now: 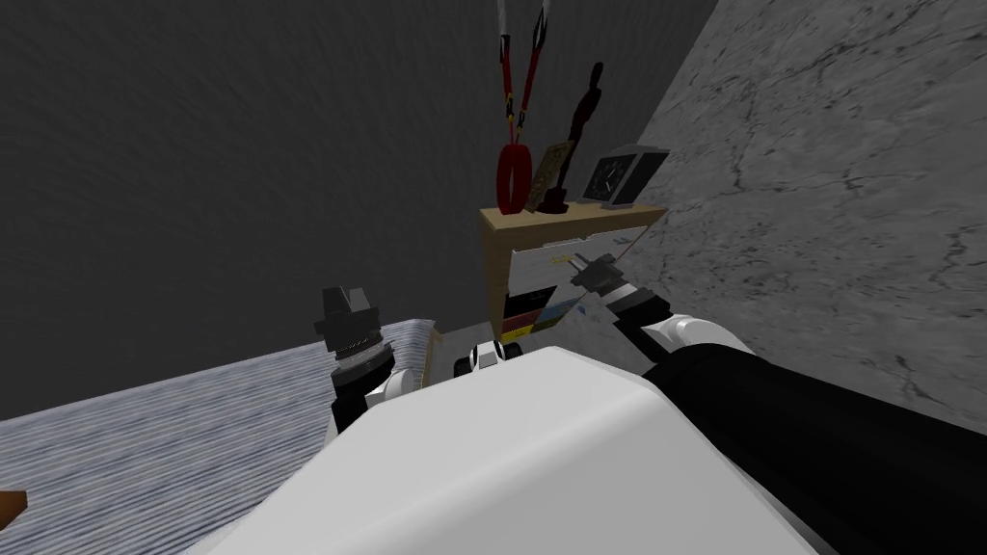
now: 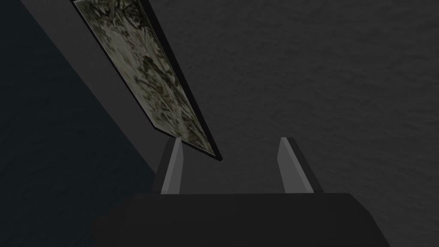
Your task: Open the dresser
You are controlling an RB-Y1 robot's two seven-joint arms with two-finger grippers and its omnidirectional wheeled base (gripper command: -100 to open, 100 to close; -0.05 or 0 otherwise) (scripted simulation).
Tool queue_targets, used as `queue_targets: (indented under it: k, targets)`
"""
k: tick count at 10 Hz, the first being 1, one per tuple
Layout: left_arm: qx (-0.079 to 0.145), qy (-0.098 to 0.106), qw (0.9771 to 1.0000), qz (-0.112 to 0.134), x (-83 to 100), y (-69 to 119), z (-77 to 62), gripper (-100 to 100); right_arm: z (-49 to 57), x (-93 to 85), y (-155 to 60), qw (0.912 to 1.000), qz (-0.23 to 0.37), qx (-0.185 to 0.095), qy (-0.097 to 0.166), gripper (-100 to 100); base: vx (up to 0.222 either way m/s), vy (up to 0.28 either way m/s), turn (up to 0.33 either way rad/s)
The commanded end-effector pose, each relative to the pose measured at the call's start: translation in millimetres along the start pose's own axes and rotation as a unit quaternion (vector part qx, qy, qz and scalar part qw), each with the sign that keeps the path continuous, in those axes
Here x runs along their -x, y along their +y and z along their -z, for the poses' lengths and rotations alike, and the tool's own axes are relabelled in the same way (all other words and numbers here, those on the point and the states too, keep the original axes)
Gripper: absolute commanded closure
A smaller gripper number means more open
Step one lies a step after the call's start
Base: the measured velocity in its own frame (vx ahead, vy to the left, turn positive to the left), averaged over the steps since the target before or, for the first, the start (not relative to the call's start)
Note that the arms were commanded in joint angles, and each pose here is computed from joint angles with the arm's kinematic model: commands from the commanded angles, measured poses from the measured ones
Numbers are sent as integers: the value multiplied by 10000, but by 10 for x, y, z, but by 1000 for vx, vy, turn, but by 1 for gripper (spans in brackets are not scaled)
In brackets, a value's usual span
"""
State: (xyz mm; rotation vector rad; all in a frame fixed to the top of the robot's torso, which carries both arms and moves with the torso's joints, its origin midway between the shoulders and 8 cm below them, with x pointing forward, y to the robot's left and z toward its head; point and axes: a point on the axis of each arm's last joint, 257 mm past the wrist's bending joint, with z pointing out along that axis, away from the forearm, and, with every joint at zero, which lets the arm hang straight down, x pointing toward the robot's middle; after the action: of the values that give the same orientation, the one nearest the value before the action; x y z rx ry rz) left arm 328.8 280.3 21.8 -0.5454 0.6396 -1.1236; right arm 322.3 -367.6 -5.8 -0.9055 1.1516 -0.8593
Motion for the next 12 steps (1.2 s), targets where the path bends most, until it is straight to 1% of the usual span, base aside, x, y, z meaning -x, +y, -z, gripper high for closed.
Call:
queue_targets:
  k: [1,2,3,5,6,12]
  targets:
    - [0,0,10000,0,0,0,0,0,21,65,59,9999,-39,100,-66,100,-185,18,-64]
    - [0,0,10000,0,0,0,0,0,12,47,16,10000,-9,42,-33,100,-92,6,-23]
    - [1,0,10000,0,0,0,1,0,27,67,63,9999,-36,127,-58,100,-144,-24,-45]
    - [0,0,10000,0,0,0,0,0,36,82,94,9998,-53,184,-79,100,-193,-12,-32]
    - [0,0,10000,0,0,0,0,0,35,10,-101,10000,-9,93,4,-100,-97,25,55]
    - [1,0,10000,-1,0,0,1,0,57,-126,-535,9999,32,39,137,-100,2,39,52]
